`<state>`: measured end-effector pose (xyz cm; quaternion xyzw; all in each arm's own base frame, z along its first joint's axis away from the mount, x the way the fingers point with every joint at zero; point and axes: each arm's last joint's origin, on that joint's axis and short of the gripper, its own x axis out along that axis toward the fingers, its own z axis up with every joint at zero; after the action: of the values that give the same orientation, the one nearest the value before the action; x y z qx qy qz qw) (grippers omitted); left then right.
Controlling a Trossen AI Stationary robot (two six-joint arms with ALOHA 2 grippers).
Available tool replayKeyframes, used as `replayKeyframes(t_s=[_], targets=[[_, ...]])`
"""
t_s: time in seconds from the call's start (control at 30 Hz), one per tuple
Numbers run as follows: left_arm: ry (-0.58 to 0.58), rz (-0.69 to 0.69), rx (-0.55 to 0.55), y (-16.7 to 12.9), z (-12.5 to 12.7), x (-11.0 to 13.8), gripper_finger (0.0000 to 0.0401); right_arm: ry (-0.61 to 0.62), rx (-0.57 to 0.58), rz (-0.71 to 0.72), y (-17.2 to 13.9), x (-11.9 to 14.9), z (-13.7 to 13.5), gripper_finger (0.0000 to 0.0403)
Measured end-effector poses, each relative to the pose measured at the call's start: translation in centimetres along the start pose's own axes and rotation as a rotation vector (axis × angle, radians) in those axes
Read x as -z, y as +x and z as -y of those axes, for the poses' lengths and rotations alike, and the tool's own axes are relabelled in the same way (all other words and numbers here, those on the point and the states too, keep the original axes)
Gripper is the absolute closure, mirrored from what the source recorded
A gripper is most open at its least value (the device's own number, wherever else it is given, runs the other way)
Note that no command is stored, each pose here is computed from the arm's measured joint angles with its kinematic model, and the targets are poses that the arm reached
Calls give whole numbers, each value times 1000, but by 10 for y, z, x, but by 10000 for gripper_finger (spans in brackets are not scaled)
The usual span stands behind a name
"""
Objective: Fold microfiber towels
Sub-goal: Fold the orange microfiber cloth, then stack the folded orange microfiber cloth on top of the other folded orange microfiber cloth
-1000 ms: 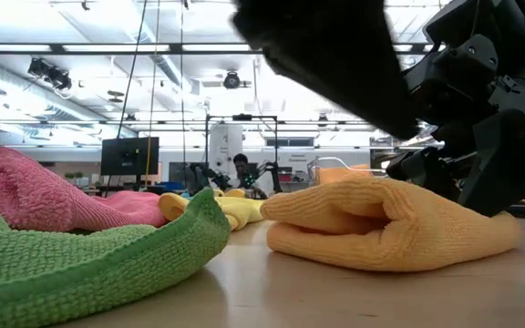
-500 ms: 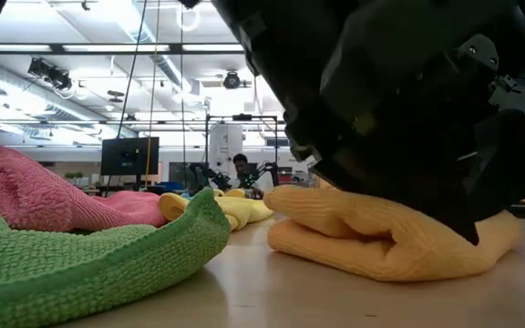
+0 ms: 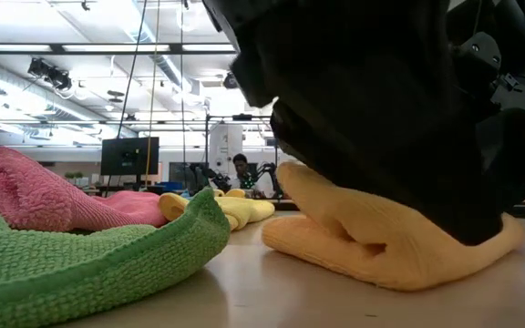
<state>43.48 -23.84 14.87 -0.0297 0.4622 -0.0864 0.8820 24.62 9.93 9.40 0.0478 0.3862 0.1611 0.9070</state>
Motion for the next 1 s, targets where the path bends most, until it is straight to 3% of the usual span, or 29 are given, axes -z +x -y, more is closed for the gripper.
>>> replayKeyframes(t_s=[0.33, 0.5, 0.57, 0.7, 0.9, 1.0], targets=[[-10, -169, 139, -8, 15, 15, 222, 3, 0, -2, 0, 0, 0, 194], [42, -101, 191, -34, 23, 2, 235, 2, 0, -2, 0, 0, 0, 194], [89, -85, 163, -40, 22, 0, 241, -2, 0, -2, 0, 0, 0, 194], [261, -90, 26, -45, 18, 3, 247, -5, 0, 2, 0, 0, 0, 194], [734, -122, -235, -50, 29, 16, 217, 29, -1, 9, 0, 0, 0, 194], [900, -129, -333, -52, 36, 20, 197, 32, 11, 22, 0, -1, 0, 194]])
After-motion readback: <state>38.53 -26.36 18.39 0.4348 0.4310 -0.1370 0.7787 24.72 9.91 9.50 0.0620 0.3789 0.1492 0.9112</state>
